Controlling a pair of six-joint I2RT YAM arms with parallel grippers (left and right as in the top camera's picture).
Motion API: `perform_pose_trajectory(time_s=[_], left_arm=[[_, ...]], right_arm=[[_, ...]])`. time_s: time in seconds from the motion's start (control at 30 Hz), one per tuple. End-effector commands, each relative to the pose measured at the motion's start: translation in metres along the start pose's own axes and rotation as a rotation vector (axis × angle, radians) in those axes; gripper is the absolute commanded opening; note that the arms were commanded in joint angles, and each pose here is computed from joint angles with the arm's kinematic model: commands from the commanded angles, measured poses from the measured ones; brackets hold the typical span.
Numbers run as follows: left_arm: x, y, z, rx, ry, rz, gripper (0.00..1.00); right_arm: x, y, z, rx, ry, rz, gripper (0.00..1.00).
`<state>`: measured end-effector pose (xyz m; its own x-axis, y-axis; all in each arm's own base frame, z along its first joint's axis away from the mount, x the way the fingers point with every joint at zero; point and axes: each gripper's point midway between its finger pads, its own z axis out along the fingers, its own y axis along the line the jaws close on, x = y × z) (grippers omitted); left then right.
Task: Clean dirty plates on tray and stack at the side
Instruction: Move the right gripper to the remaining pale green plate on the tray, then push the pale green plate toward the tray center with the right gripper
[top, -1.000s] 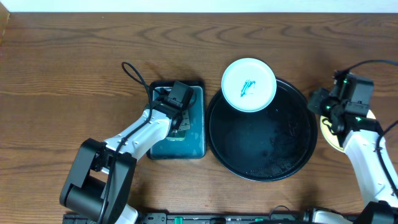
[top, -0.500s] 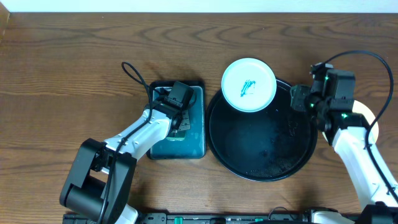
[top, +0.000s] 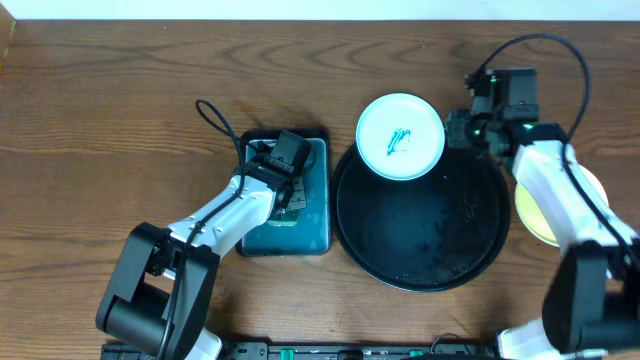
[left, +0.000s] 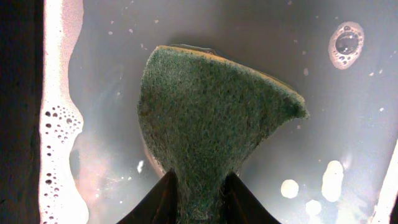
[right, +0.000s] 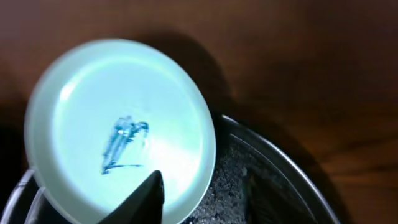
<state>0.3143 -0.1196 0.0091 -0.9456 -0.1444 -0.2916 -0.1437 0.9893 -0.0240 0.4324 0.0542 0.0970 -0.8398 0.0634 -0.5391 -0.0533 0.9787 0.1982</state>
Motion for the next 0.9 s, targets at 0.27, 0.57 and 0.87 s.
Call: perform_pose_trajectory(time_s=[0.27,0.57,0.87], left_arm=[[0.009,0.007,0.008,-0.033,0.035,0.0,0.26],[0.009,0.007,0.008,-0.033,0.035,0.0,0.26],[0.008,0.007,0.008,-0.032,0.034,-0.001,0.26]], right_arm=[[0.027,-0.01,0.067,0.009,0.092,0.06,0.36],[0.044,-0.012,0.083,0.009,0.146,0.084,0.12],[0.055,-0.004,0.048,-0.008,0.219,0.099,0.01]])
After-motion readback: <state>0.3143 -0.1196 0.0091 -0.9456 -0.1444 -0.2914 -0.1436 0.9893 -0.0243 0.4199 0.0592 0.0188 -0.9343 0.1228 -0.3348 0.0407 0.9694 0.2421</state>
